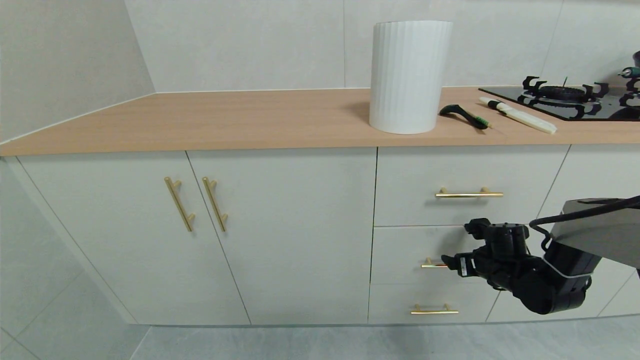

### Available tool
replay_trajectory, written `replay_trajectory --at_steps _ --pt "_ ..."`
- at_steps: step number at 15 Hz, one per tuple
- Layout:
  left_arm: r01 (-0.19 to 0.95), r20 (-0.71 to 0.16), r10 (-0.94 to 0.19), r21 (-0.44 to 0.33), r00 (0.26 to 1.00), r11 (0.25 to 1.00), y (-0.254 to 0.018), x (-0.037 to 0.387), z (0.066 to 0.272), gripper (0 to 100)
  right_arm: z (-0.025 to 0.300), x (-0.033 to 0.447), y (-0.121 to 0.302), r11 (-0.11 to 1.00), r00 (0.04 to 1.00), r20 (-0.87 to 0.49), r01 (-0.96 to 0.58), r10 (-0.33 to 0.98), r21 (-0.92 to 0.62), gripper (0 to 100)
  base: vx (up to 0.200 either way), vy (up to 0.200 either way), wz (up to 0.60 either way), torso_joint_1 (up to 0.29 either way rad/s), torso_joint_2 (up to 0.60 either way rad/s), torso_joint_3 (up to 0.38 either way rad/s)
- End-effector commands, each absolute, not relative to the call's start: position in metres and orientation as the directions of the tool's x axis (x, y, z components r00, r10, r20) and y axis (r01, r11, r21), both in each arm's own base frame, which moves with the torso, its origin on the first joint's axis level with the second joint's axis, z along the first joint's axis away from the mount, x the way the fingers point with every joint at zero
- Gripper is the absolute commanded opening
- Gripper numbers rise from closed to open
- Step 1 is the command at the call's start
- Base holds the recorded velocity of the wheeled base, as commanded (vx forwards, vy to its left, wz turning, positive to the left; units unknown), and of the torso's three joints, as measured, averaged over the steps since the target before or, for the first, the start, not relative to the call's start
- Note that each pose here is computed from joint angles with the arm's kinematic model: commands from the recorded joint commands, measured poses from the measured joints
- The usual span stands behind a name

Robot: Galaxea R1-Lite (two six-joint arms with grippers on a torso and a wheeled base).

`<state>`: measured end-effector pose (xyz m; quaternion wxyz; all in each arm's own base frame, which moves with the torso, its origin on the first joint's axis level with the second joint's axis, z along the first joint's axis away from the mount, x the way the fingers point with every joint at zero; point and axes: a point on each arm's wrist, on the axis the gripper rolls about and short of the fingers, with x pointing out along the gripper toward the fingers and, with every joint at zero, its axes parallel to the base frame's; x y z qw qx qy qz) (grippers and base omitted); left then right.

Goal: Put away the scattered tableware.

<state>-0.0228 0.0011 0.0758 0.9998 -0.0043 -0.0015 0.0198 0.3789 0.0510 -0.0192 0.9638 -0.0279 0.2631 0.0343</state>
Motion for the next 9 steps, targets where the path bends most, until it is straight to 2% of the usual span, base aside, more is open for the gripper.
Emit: replay_trajectory --at_steps 1,9 --pt "-0.04 0.003 0.04 -0.008 0.999 0.999 0.001 -0.023 0.076 100 -0.031 0.384 0.052 0.997 0.855 -0.518 -0.062 0.035 -0.035 100 0.0 0.0 0.0 0.0 0.0 0.0" --pt "-0.04 0.003 0.04 -0.009 0.999 0.999 0.001 -0.023 0.076 100 -0.046 0.391 0.056 0.997 0.847 -0.532 -0.024 -0.016 -0.067 100 0.0 0.0 0.0 0.0 0.0 0.0"
